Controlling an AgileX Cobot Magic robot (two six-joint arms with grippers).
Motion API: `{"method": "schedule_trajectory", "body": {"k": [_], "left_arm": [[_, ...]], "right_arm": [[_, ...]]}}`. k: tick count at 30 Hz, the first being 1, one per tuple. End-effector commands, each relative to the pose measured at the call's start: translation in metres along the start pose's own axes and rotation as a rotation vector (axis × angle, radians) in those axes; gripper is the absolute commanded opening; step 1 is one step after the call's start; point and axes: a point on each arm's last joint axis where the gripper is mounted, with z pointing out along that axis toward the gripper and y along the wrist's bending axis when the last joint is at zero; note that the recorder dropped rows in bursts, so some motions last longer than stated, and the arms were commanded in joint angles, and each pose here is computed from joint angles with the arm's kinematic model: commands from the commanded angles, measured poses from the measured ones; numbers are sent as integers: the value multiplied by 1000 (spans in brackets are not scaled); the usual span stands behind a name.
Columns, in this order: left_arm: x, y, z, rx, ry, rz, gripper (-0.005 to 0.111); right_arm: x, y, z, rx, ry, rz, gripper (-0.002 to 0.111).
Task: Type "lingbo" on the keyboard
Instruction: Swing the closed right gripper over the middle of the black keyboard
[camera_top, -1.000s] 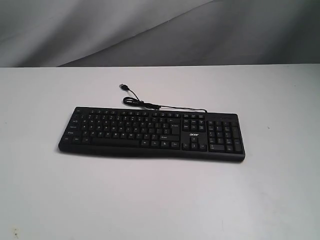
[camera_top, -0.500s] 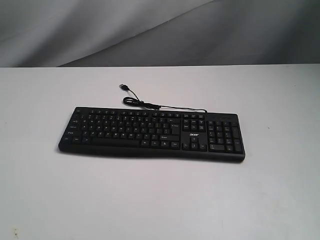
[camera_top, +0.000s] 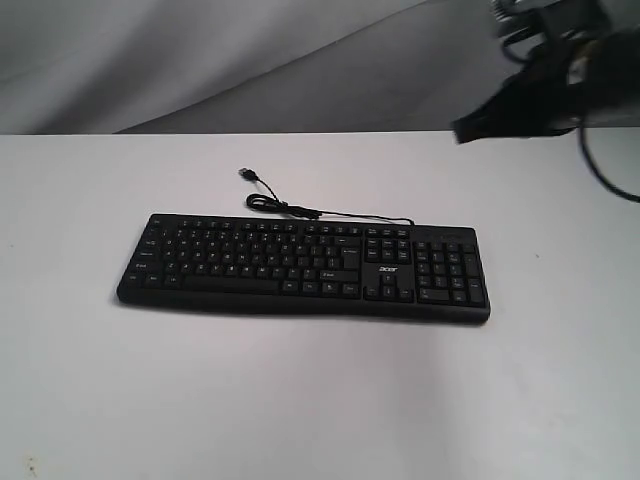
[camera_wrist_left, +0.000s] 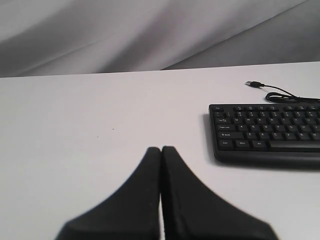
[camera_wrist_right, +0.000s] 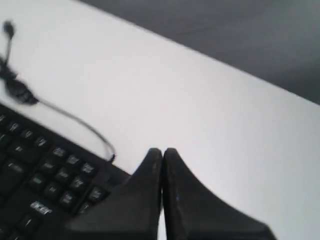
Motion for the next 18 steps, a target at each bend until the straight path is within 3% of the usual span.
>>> {"method": "schedule_trajectory", "body": {"k": [1, 4, 7, 13, 18], "left_arm": [[1, 0, 1, 3, 5, -5, 1], [1, 0, 1, 3, 5, -5, 1], [1, 0, 1, 3, 5, -5, 1], [1, 0, 1, 3, 5, -5, 1], [1, 0, 1, 3, 5, -5, 1]], "right_arm": [[-10, 38, 42, -339, 99, -182, 0], [-16, 61, 61, -611, 53, -252, 0], [-27, 89, 78, -743, -98, -279, 0], [-23, 161, 105, -777, -112, -431, 0], [-17, 179, 131, -707, 10, -506, 0]]}}
